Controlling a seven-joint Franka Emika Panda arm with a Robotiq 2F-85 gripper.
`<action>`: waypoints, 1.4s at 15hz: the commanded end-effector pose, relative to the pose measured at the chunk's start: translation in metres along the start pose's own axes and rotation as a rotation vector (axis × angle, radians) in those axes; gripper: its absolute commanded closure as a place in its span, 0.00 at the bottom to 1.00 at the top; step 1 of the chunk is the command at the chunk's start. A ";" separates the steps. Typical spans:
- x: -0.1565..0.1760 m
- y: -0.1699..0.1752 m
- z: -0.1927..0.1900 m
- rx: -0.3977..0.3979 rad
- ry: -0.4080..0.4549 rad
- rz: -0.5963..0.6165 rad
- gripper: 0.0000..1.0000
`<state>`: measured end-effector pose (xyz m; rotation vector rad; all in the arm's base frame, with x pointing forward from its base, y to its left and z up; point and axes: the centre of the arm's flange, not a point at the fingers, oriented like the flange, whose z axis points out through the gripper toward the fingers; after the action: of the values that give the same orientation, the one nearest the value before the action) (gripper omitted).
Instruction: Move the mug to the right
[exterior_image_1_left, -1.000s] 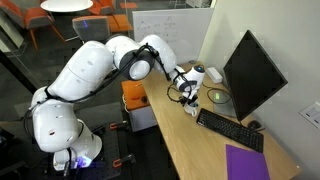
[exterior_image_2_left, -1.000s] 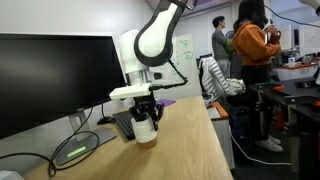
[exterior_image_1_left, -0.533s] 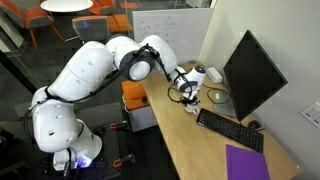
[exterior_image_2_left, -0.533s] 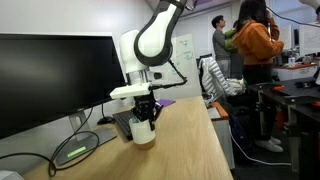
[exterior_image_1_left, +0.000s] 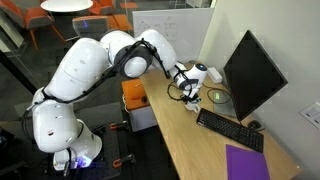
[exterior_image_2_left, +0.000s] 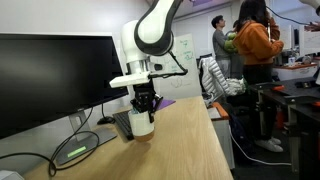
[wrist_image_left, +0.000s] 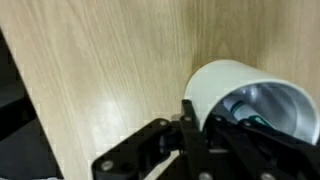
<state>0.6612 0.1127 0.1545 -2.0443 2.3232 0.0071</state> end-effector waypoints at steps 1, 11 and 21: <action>0.031 0.036 -0.034 0.013 -0.049 0.035 0.97; 0.155 0.113 -0.035 0.039 -0.013 0.210 0.97; 0.201 0.129 -0.007 0.031 0.051 0.286 0.97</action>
<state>0.5085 -0.0664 0.1496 -1.7087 2.6170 -0.0318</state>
